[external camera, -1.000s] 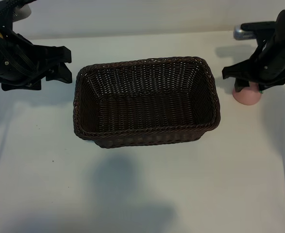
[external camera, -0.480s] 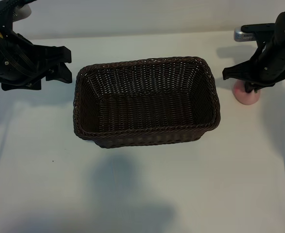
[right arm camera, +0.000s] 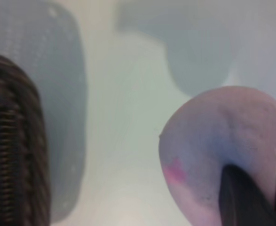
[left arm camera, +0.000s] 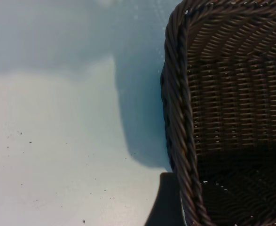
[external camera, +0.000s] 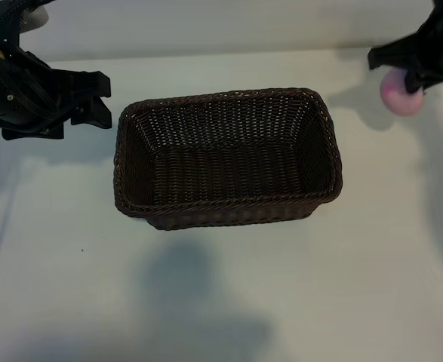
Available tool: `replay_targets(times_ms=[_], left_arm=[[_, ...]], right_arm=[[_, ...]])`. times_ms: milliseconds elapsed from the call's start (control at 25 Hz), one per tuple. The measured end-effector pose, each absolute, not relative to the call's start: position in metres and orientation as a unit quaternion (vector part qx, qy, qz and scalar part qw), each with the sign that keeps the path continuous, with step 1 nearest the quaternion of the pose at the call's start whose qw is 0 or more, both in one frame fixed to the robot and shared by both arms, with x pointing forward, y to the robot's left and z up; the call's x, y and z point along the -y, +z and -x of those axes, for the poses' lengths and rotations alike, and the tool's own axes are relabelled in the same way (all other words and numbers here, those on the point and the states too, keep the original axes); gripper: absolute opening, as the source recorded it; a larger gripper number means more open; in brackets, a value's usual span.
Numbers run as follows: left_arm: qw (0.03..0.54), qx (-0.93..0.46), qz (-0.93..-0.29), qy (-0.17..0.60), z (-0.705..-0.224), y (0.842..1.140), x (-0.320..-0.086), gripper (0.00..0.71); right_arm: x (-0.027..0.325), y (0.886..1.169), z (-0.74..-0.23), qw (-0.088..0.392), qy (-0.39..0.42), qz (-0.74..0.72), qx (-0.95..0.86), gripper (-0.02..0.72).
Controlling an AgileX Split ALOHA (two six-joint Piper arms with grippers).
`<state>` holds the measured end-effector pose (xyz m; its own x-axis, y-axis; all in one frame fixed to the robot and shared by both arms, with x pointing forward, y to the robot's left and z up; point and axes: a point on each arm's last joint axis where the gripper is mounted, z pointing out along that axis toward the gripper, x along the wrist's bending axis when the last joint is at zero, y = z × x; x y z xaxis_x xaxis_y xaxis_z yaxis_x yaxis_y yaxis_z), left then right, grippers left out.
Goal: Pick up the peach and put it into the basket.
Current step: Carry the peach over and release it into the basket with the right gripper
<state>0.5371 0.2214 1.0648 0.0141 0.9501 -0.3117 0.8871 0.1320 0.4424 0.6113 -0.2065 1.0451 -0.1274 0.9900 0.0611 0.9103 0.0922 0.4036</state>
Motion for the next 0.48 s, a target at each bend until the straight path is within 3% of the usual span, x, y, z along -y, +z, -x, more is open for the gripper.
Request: replay_targets(times_ms=[240,480], left_arm=[[0.277,-0.7,-0.656,0.057,-0.537,1.065,-0.221,0.591],[0.277,-0.7,-0.656,0.058,-0.537,1.065,-0.221,0.591]], right_arm=[[0.201,1.064,-0.597,0.108,0.184,-0.638,-0.74,0.041],[0.148,1.073,-0.573,0.076,0.21,-0.587,-0.778,0.041]])
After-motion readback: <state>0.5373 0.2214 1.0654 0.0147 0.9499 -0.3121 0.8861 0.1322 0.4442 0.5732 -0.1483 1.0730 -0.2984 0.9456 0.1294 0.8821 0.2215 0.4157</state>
